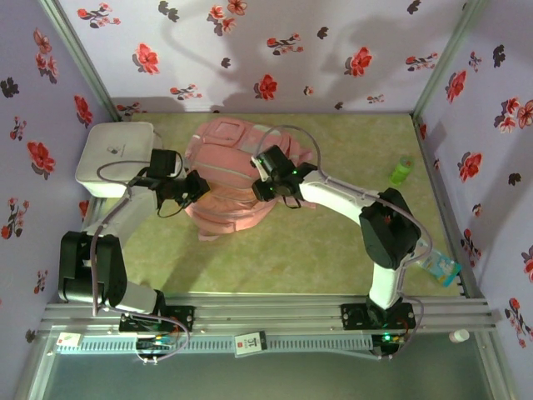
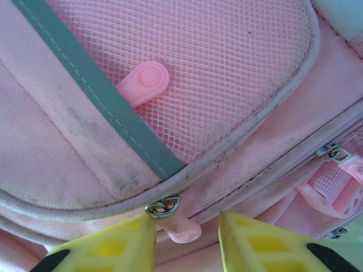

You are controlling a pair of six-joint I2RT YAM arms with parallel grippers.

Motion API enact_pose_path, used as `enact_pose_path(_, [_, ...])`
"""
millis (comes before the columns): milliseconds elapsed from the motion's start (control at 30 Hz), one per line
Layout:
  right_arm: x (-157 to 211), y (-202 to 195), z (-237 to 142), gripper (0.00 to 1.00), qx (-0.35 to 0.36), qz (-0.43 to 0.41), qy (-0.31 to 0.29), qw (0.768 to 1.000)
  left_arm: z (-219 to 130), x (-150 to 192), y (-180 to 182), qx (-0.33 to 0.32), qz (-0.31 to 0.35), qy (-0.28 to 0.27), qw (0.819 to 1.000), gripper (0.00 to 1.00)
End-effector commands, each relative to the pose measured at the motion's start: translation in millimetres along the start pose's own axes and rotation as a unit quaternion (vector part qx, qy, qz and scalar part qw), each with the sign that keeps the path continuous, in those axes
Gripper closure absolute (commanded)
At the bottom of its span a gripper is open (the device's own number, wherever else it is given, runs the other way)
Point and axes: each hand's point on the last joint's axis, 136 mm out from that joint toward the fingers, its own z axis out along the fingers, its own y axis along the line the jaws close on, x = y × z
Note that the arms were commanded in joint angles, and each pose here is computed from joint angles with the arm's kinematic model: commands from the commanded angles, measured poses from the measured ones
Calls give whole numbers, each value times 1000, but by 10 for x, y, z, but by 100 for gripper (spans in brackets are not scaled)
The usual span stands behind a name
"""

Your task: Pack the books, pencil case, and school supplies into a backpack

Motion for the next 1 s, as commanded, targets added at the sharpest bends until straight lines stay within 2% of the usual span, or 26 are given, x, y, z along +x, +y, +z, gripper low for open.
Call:
enact_pose_path(0, [-61,-27,54,68,20,-12,-4,1000,-37,-70,-195,25,27,-8,999,100])
enact_pose_path(233, [-9,-9,101,70,27,-27,6,999,-53,-82,-228,30,32,-11,999,100])
enact_pose_path(467, [18,11,155,66,50,-59,15,997,-40,-85,-228,30,30,-11,999,100])
enact_pose_path(667, [26,-31,69,86,64,-48,7,997,-36,-90,-226,30,27,-11,999,100])
enact_pose_path(767, [107,89,-16,91,24,-37,10,999,-19,-86,-228,32,24,-12,999,100])
enact_pose_path(967, [271,399,-139,93,-75,13,18,997,62,-48,-254,42,7,-14,999,100])
